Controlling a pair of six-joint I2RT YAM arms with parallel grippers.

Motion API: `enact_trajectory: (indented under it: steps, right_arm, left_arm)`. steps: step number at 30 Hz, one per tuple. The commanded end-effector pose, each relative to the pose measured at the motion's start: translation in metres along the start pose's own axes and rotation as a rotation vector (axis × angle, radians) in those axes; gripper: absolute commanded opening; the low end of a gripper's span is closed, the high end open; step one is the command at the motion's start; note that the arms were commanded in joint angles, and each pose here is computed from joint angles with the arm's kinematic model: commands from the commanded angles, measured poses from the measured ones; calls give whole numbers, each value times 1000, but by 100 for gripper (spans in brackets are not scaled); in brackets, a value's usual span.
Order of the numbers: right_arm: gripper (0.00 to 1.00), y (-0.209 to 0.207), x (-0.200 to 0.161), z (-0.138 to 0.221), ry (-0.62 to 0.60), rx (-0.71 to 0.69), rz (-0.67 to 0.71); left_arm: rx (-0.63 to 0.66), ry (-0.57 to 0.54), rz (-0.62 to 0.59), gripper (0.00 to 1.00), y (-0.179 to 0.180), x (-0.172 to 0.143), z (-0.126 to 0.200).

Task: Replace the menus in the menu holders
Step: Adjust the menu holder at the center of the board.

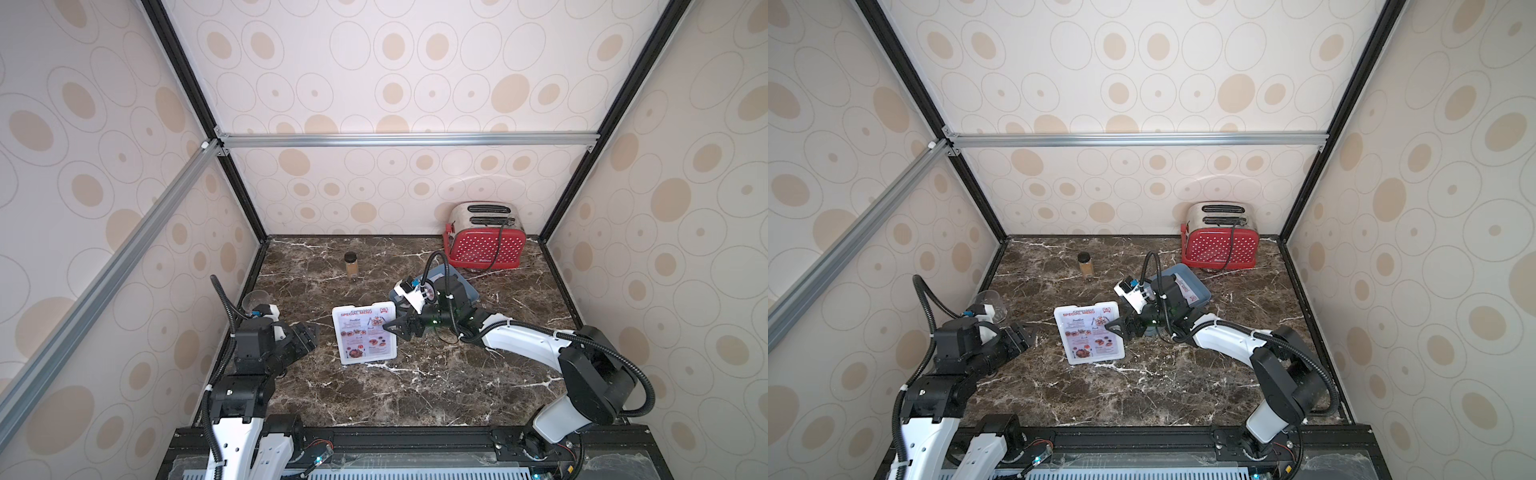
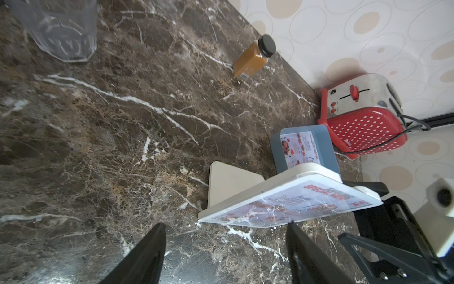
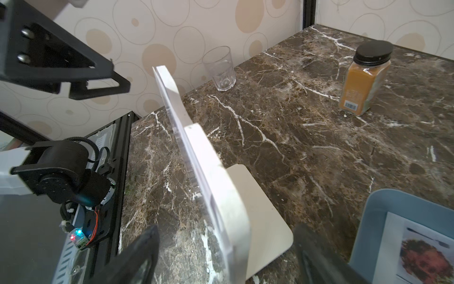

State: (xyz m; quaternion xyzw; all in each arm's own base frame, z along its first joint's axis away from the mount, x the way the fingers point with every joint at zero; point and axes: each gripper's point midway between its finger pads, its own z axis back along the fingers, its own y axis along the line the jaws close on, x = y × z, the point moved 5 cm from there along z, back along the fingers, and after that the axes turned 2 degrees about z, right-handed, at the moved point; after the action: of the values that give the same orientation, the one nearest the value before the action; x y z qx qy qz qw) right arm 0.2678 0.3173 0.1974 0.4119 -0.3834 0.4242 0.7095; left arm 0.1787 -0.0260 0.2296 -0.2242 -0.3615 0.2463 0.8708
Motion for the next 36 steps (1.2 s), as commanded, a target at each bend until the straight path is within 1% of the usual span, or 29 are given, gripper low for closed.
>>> enact_trajectory:
  steps: [1,4,8,12,19,29,34,36]
  right_arm:
    - [85,13,7,-2,-23,68,39]
    - [82,18,7,-3,-23,92,49]
    - [79,25,4,-3,-16,115,50]
    - [78,33,-3,-2,5,131,45]
    - [77,51,-13,2,23,139,56]
    - [77,72,-22,10,63,159,72]
    - [77,76,-24,19,68,138,62]
    - [76,73,-24,23,72,97,49]
  left_arm:
    - [-39,37,6,74,-9,-2,-10]
    - [-48,60,-28,73,-17,-4,-25]
    - [-76,60,-20,70,-25,1,-44]
    - [-72,46,-40,69,-26,6,-54]
    - [-78,81,-50,66,-27,5,-72]
    - [-94,99,-68,66,-29,1,-80]
    - [-113,97,-66,66,-30,-1,-81]
    - [-129,105,-66,67,-32,-3,-83]
